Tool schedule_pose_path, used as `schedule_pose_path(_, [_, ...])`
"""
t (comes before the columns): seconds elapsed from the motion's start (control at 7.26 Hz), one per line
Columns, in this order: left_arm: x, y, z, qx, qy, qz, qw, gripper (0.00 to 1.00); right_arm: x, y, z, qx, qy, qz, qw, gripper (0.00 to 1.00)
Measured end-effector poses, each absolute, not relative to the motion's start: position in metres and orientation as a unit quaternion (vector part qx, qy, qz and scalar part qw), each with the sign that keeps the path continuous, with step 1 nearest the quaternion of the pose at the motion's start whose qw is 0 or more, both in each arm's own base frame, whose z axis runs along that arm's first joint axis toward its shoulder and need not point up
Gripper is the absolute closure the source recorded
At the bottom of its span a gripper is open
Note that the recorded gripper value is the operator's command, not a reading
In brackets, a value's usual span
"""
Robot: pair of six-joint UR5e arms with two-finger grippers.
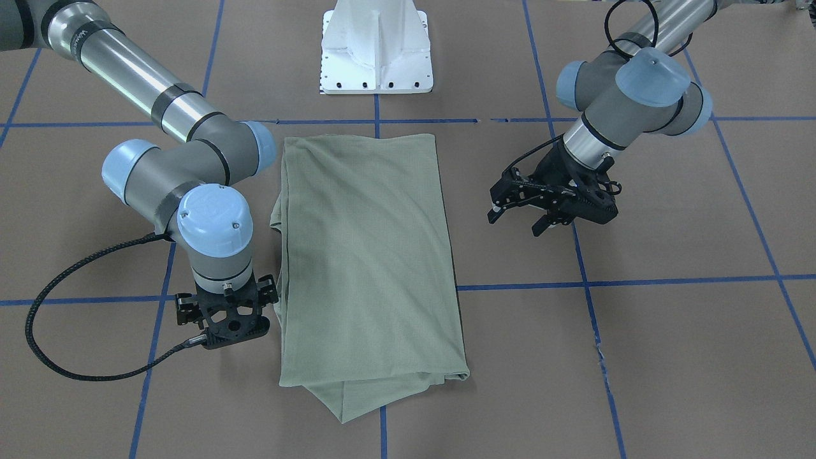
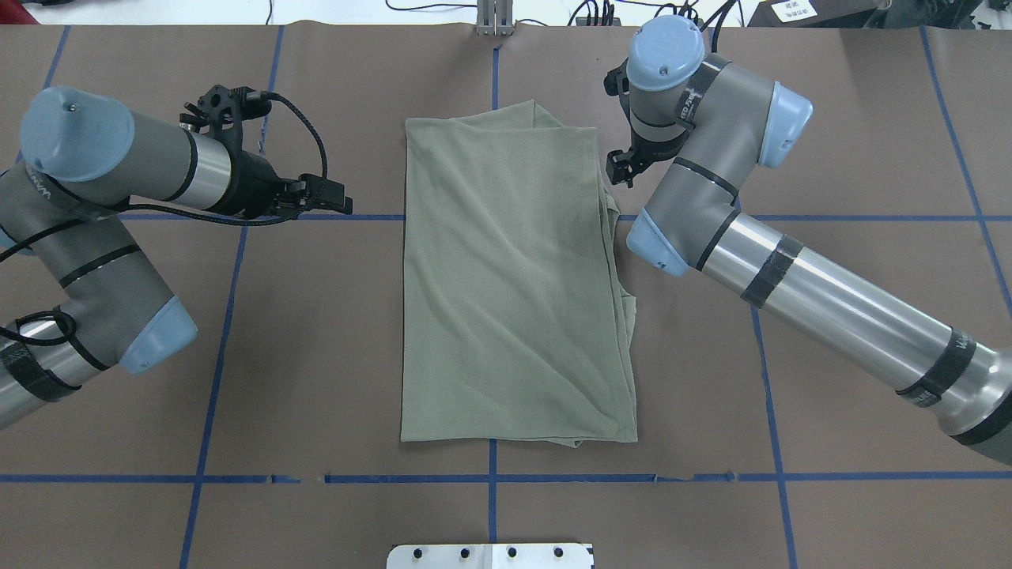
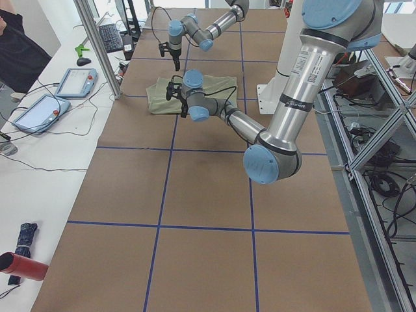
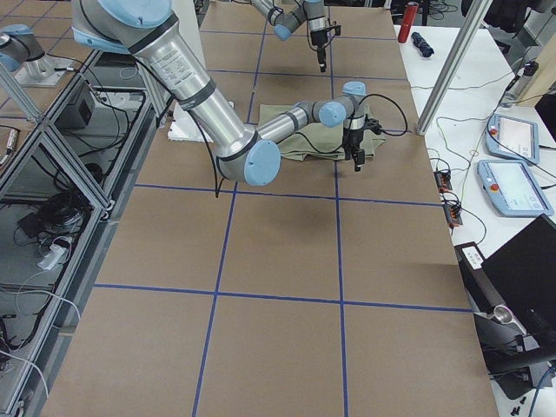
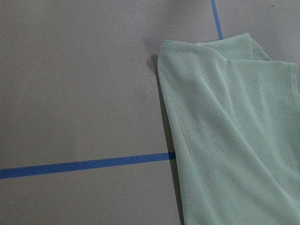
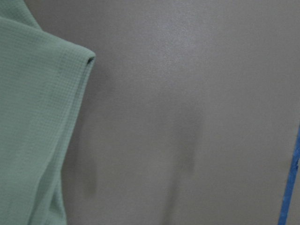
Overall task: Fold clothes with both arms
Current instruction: 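Move both grippers to the shirt edge nearest the robot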
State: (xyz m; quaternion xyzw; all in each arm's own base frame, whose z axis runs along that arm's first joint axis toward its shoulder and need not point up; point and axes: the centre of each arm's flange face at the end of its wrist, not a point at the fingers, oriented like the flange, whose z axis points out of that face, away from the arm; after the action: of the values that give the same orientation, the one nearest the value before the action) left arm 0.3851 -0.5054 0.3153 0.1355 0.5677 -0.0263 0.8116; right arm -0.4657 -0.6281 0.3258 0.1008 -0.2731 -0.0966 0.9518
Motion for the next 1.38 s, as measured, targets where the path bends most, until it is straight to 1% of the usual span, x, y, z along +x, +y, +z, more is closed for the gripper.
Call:
schedule_pose_path(0.14, [0.394, -0.494, 0.309, 0.122, 0.575, -0.033, 0.808, 0.00, -0.454, -0.601, 0.314, 0.100, -0.311, -0.062, 0.943, 0.00])
schedule_pose_path(0.41, [0.416, -0.450, 0.297, 0.090, 0.591, -0.051, 0.800, 0.00, -0.439, -0.505, 0.300, 0.101, -0.407, 0.005, 0.908, 0.00])
schedule_pose_path(0.55, [0.423, -0.418, 0.293, 0.073, 0.599, -0.060, 0.795, 0.00, -0.438, -0.455, 0.302, 0.092, -0.452, 0.036, 0.886, 0.00])
schedule_pose_path(0.83, [0.439, -0.332, 0.292, 0.040, 0.609, -0.092, 0.787, 0.00, -0.445, -0.353, 0.318, 0.083, -0.506, 0.089, 0.854, 0.00])
schedule_pose_path(0.96, [0.455, -0.292, 0.291, 0.025, 0.607, -0.111, 0.787, 0.00, -0.451, -0.312, 0.322, 0.083, -0.513, 0.111, 0.847, 0.00])
schedule_pose_path(1.1, [0.476, -0.263, 0.289, 0.013, 0.591, -0.123, 0.797, 0.02, -0.455, -0.282, 0.326, 0.088, -0.514, 0.124, 0.844, 0.00])
schedule_pose_path(1.38, [0.521, -0.240, 0.273, 0.002, 0.539, -0.128, 0.832, 0.11, -0.458, -0.261, 0.332, 0.092, -0.510, 0.130, 0.845, 0.00])
